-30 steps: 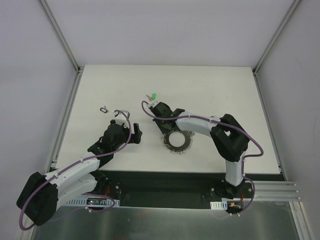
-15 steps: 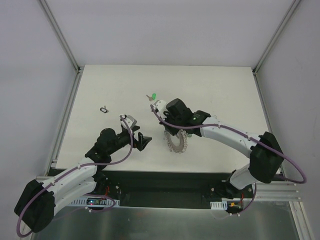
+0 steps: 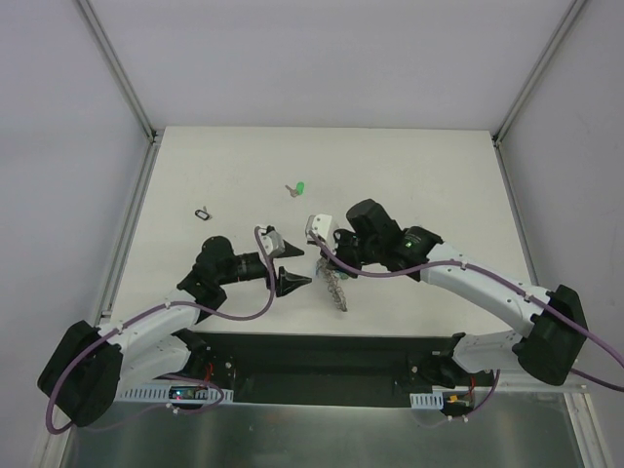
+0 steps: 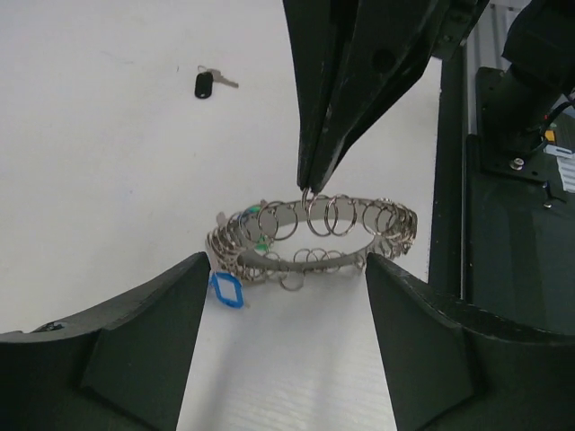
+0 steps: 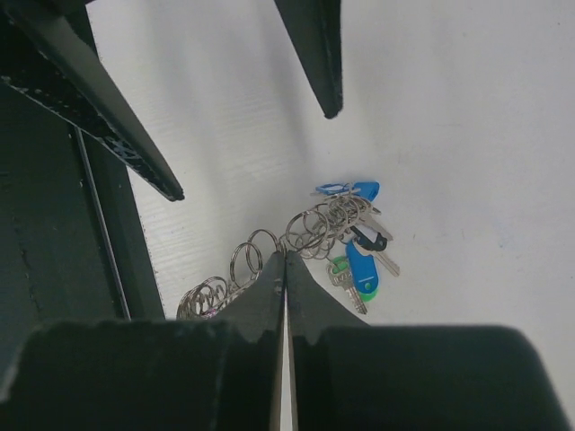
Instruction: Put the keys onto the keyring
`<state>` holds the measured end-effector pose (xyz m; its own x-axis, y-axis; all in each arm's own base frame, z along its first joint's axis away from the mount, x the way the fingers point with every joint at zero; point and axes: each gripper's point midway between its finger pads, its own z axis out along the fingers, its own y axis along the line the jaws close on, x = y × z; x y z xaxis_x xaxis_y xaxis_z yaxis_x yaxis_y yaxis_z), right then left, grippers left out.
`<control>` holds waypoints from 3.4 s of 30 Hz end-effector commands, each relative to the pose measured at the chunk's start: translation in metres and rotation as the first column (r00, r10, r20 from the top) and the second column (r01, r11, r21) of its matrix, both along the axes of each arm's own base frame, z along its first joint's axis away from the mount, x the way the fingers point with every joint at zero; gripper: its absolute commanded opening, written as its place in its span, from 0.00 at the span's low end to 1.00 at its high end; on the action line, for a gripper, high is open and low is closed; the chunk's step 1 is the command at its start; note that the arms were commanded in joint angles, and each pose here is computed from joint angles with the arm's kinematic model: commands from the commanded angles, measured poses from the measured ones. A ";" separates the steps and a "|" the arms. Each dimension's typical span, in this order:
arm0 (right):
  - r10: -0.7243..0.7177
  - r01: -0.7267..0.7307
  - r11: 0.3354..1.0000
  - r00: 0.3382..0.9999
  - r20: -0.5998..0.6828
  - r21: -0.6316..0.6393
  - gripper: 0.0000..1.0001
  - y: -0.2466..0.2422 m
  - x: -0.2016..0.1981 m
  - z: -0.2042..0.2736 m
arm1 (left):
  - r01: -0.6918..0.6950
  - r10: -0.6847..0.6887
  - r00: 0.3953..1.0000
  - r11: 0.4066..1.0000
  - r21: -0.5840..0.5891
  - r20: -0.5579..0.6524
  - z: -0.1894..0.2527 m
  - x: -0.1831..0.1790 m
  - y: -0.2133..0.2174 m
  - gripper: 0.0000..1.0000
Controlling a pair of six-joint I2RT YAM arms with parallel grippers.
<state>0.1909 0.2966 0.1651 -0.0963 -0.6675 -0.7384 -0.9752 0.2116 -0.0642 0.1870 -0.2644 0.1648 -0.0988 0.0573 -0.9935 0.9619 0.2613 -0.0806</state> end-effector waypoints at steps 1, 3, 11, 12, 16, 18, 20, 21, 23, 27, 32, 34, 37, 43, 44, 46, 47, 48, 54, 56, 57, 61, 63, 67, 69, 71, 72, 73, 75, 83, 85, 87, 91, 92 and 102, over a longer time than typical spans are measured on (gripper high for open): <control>0.106 -0.108 0.992 0.994 0.033 0.069 0.01 0.008 -0.014 0.020 | 0.145 -0.133 0.976 0.987 -0.062 0.172 0.045 -0.007 -0.018 0.69; 0.112 -0.114 0.991 0.993 0.031 0.074 0.01 0.008 -0.015 0.020 | 0.166 -0.151 0.970 0.984 -0.062 0.190 0.050 -0.008 -0.022 0.65; 0.126 -0.130 0.988 0.991 0.050 0.087 0.01 0.007 -0.018 0.023 | 0.240 -0.232 0.961 0.970 -0.036 0.151 0.041 -0.008 -0.036 0.45; 0.126 -0.130 0.988 0.991 0.050 0.087 0.01 0.007 -0.018 0.023 | 0.246 -0.239 0.960 0.969 -0.034 0.147 0.040 -0.008 -0.038 0.44; 0.131 -0.136 0.986 0.990 0.057 0.097 0.01 0.006 -0.019 0.025 | 0.257 -0.253 0.960 0.966 -0.024 0.123 0.033 -0.004 -0.042 0.39; 0.132 -0.137 0.986 0.990 0.059 0.098 0.01 0.005 -0.019 0.026 | 0.270 -0.266 0.957 0.962 -0.026 0.118 0.035 -0.004 -0.044 0.35; 0.134 -0.140 0.985 0.989 0.061 0.100 0.01 0.006 -0.020 0.026 | 0.288 -0.283 0.952 0.957 -0.028 0.114 0.036 -0.006 -0.047 0.34; 0.134 -0.140 0.985 0.989 0.063 0.102 0.01 0.006 -0.020 0.027 | 0.294 -0.289 0.951 0.955 -0.027 0.112 0.036 -0.007 -0.048 0.33; 0.133 -0.138 0.985 0.989 0.058 0.100 0.01 0.006 -0.019 0.025 | 0.308 -0.304 0.947 0.951 -0.025 0.105 0.034 -0.009 -0.051 0.33; 0.128 -0.134 0.986 0.990 0.062 0.102 0.01 0.006 -0.018 0.026 | 0.335 -0.332 0.940 0.942 -0.022 0.083 0.030 -0.013 -0.054 0.30; 0.109 -0.116 0.988 0.991 0.073 0.101 0.01 0.004 -0.015 0.026 | 0.355 -0.353 0.934 0.935 -0.019 0.060 0.025 -0.015 -0.056 0.26; 0.097 -0.105 0.989 0.992 0.081 0.106 0.01 0.004 -0.013 0.028 | 0.356 -0.355 0.934 0.934 -0.018 0.047 0.022 -0.016 -0.057 0.24; 0.067 -0.076 0.992 0.994 0.089 0.100 0.01 0.002 -0.007 0.027 | 0.350 -0.349 0.937 0.937 -0.019 0.017 0.020 -0.015 -0.058 0.22; -0.002 -0.007 0.995 0.995 0.097 0.096 0.01 -0.003 0.004 0.027 | 0.314 -0.315 0.948 0.949 -0.022 -0.041 0.013 -0.018 -0.055 0.20; -0.012 0.003 0.996 0.995 0.097 0.095 0.01 -0.003 0.006 0.027 | 0.308 -0.309 0.950 0.951 -0.021 -0.042 0.013 -0.019 -0.055 0.20; -0.030 0.021 0.995 0.995 0.100 0.093 0.01 -0.004 0.009 0.027 | 0.311 -0.312 0.949 0.950 -0.020 -0.040 0.013 -0.023 -0.056 0.21; -0.037 0.027 0.995 0.994 0.100 0.096 0.01 -0.004 0.011 0.027 | 0.307 -0.308 0.951 0.951 -0.019 -0.041 0.013 -0.024 -0.056 0.21; -0.049 0.040 0.995 0.994 0.098 0.096 0.01 -0.005 0.012 0.028 | 0.306 -0.306 0.951 0.952 -0.014 -0.050 0.011 -0.025 -0.057 0.21; -0.093 0.082 0.991 0.990 0.103 0.103 0.01 -0.008 0.019 0.030 | 0.262 -0.259 0.958 0.965 0.007 -0.122 0.000 -0.030 -0.059 0.22; -0.098 0.087 0.990 0.990 0.099 0.108 0.01 -0.007 0.019 0.030 | 0.242 -0.238 0.962 0.970 0.015 -0.134 -0.004 -0.029 -0.058 0.25; -0.103 0.092 0.990 0.990 0.099 0.109 0.01 -0.008 0.020 0.030 | 0.233 -0.228 0.963 0.972 0.020 -0.144 -0.007 -0.029 -0.058 0.27; -0.118 0.108 0.989 0.988 0.099 0.106 0.01 -0.009 0.023 0.029 | 0.158 -0.149 0.975 0.987 0.038 -0.166 -0.012 -0.017 -0.056 0.34; -0.118 0.108 0.989 0.988 0.096 0.105 0.01 -0.009 0.022 0.029 | 0.137 -0.129 0.977 0.990 0.040 -0.169 -0.013 -0.015 -0.056 0.37; -0.129 0.118 0.987 0.987 0.099 0.106 0.01 -0.010 0.025 0.029 | 0.150 -0.142 0.975 0.988 0.033 -0.173 -0.010 -0.017 -0.057 0.38; -0.134 0.124 0.987 0.986 0.097 0.105 0.01 -0.011 0.025 0.028 | 0.176 -0.169 0.972 0.984 0.030 -0.163 -0.008 -0.024 -0.060 0.38; -0.136 0.125 0.986 0.986 0.095 0.105 0.01 -0.010 0.026 0.028 | 0.193 -0.186 0.971 0.981 0.032 -0.148 -0.008 -0.028 -0.062 0.38; -0.138 0.128 0.986 0.986 0.094 0.106 0.01 -0.011 0.026 0.028 | 0.208 -0.202 0.969 0.978 0.031 -0.140 -0.006 -0.032 -0.064 0.38; -0.138 0.128 0.986 0.986 0.092 0.103 0.01 -0.011 0.026 0.026 | 0.217 -0.211 0.968 0.976 0.030 -0.136 -0.006 -0.034 -0.065 0.38; -0.138 0.129 0.986 0.986 0.090 0.101 0.01 -0.010 0.027 0.025 | 0.253 -0.248 0.962 0.967 0.025 -0.117 -0.002 -0.041 -0.068 0.39; -0.141 0.131 0.986 0.986 0.091 0.105 0.01 -0.011 0.027 0.026 | 0.174 -0.174 0.983 0.985 -0.001 -0.050 0.010 -0.039 -0.064 0.46; -0.143 0.133 0.986 0.986 0.091 0.105 0.01 -0.011 0.027 0.026 | 0.087 -0.087 0.996 0.996 -0.011 -0.030 0.012 -0.026 -0.058 0.54; -0.144 0.134 0.985 0.985 0.092 0.105 0.01 -0.011 0.027 0.026 | 0.031 -0.032 0.999 0.999 -0.021 -0.037 0.012 -0.020 -0.054 0.59; -0.144 0.134 0.985 0.985 0.092 0.105 0.01 -0.012 0.027 0.026 | -0.119 0.116 0.990 0.993 -0.023 -0.084 0.011 0.006 -0.047 0.75; -0.144 0.134 0.985 0.985 0.092 0.107 0.01 -0.012 0.027 0.026 | -0.155 0.151 0.983 0.988 -0.028 -0.107 0.011 0.012 -0.045 0.78; -0.138 0.128 0.985 0.987 0.086 0.112 0.01 -0.010 0.025 0.027 | -0.105 0.095 0.980 0.993 -0.049 -0.172 0.012 0.020 -0.057 0.85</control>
<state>0.2117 0.2808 0.1737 -0.1324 -0.6251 -0.7693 -0.9361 0.3341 -0.1104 0.2007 -0.3080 0.1508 -0.2847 0.0439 -0.9576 0.8865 0.3922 -0.2456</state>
